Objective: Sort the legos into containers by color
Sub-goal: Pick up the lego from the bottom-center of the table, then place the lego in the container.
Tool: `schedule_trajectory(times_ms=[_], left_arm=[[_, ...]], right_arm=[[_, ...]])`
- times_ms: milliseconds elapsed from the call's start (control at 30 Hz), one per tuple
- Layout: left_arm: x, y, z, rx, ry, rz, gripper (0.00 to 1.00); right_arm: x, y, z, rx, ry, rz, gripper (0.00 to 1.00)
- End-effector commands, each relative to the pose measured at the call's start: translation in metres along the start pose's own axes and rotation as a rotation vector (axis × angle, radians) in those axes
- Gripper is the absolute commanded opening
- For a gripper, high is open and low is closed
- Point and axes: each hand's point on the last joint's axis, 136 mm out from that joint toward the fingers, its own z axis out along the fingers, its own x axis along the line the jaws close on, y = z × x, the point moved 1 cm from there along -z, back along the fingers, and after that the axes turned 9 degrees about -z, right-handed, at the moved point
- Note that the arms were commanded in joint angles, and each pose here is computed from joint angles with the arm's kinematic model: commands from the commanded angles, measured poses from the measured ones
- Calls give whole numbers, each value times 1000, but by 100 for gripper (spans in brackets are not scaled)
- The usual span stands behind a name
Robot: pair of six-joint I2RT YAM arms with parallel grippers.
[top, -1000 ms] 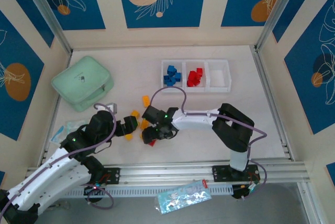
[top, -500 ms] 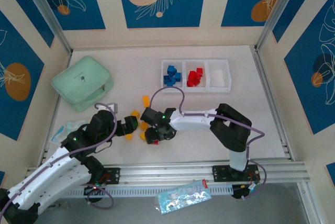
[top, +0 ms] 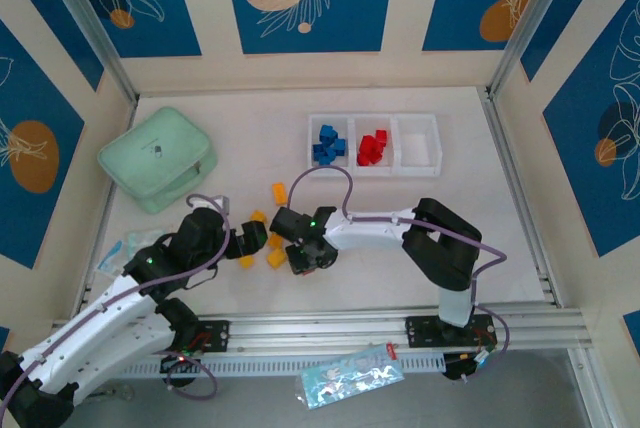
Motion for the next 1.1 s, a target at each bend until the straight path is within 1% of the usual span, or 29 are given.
schedule_trajectory(times_ms=[0,100,267,367,467,533,700,867,1067], left_arm=[[-14,7,-5,-8,-47,19,99],[-19,8,-4,3,-58,26,99],[-36,6,6,42,-112,22,99],[-48,6,14,68,-143,24,99],[-61,5,23,97,-172,43,99],[-68,6,29,106,-175,56,99],[-89,11,41,114,-213,70,99],[-105,15,53,122,-239,83,99],[-115,19,64,119,-246,86,99]], right_arm=[[-2,1,-21,-21,-6,0,32],[-11,4,-35,-51,-6,19,32],[-43,16,-64,-110,-34,54,32],[-77,30,-82,-150,-49,110,32],[-120,47,-96,-188,-94,183,31],[-151,59,-103,-216,-129,233,31],[-210,95,-120,-309,-153,330,32],[-257,135,-125,-365,-181,365,32],[-301,175,-114,-376,-210,384,32]])
